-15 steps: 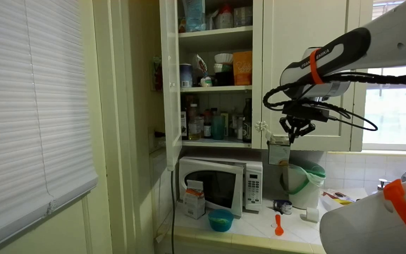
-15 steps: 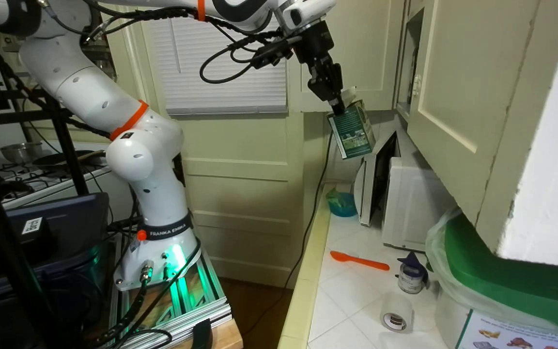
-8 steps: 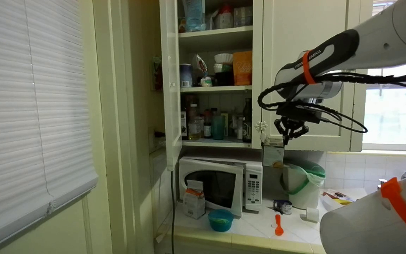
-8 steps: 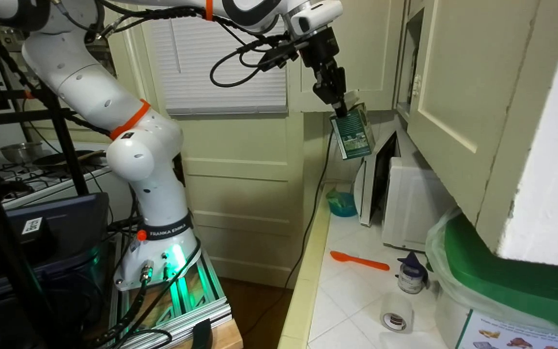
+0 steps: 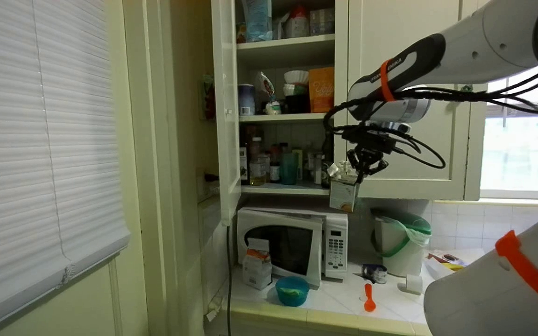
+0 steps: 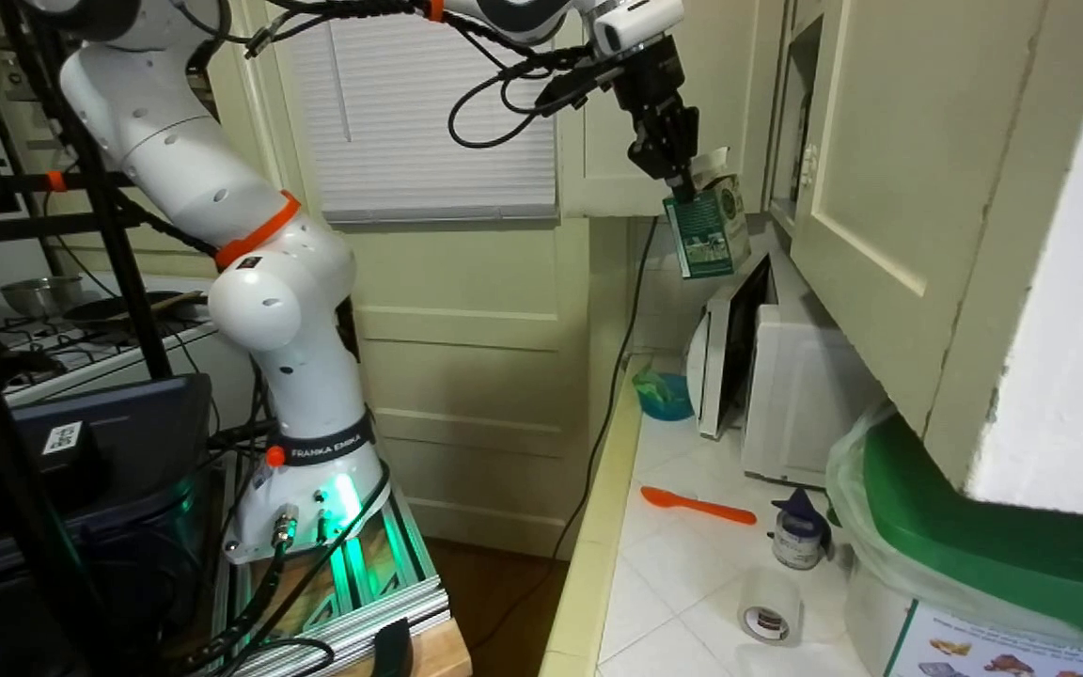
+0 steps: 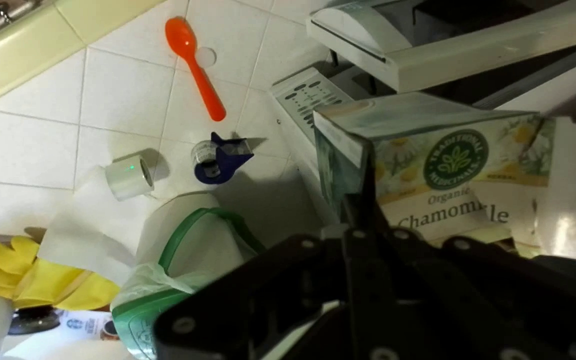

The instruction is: Pick up the green box and put it inside the bottom shelf of the cabinet

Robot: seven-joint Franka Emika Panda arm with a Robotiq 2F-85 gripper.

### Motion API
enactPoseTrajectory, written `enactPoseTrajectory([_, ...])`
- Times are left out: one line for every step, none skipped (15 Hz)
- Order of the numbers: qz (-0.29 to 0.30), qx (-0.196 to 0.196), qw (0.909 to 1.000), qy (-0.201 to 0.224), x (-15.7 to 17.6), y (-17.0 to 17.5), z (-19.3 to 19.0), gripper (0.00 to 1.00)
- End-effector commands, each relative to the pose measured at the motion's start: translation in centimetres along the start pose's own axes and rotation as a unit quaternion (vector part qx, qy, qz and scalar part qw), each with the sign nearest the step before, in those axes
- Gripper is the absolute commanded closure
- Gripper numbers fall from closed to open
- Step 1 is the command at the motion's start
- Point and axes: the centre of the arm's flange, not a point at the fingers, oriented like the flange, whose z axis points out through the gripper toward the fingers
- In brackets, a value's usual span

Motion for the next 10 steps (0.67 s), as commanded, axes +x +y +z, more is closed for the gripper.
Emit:
enactPoseTrajectory([0.081, 0.013, 0.9959, -0.038, -0.2, -2.6, -0.4, 1.00])
enactPoseTrajectory([0.103, 0.019, 0.9934, -0.046, -0.3, -3.0, -0.5, 1.00])
enactPoseTrajectory([0.126, 0.028, 0.9904, -0.049, -0.3, -3.4, -0.7, 1.00])
enactPoseTrajectory([0.151, 0.036, 0.9866, -0.051, -0.2, -3.7, -0.9, 1.00])
enactPoseTrajectory([0.175, 0.043, 0.9822, -0.051, -0.2, -4.0, -1.2, 1.00])
enactPoseTrajectory([0.198, 0.048, 0.9777, -0.050, -0.1, -4.3, -1.4, 1.00])
enactPoseTrajectory([0.219, 0.052, 0.9732, -0.047, 0.2, -4.7, -1.5, 1.00])
enactPoseTrajectory([0.235, 0.056, 0.9692, -0.047, 0.3, -5.0, -1.7, 1.00])
enactPoseTrajectory([0.253, 0.060, 0.9644, -0.045, 0.5, -5.4, -1.9, 1.00])
enactPoseTrajectory([0.269, 0.065, 0.9600, -0.042, 0.7, -5.8, -2.1, 1.00])
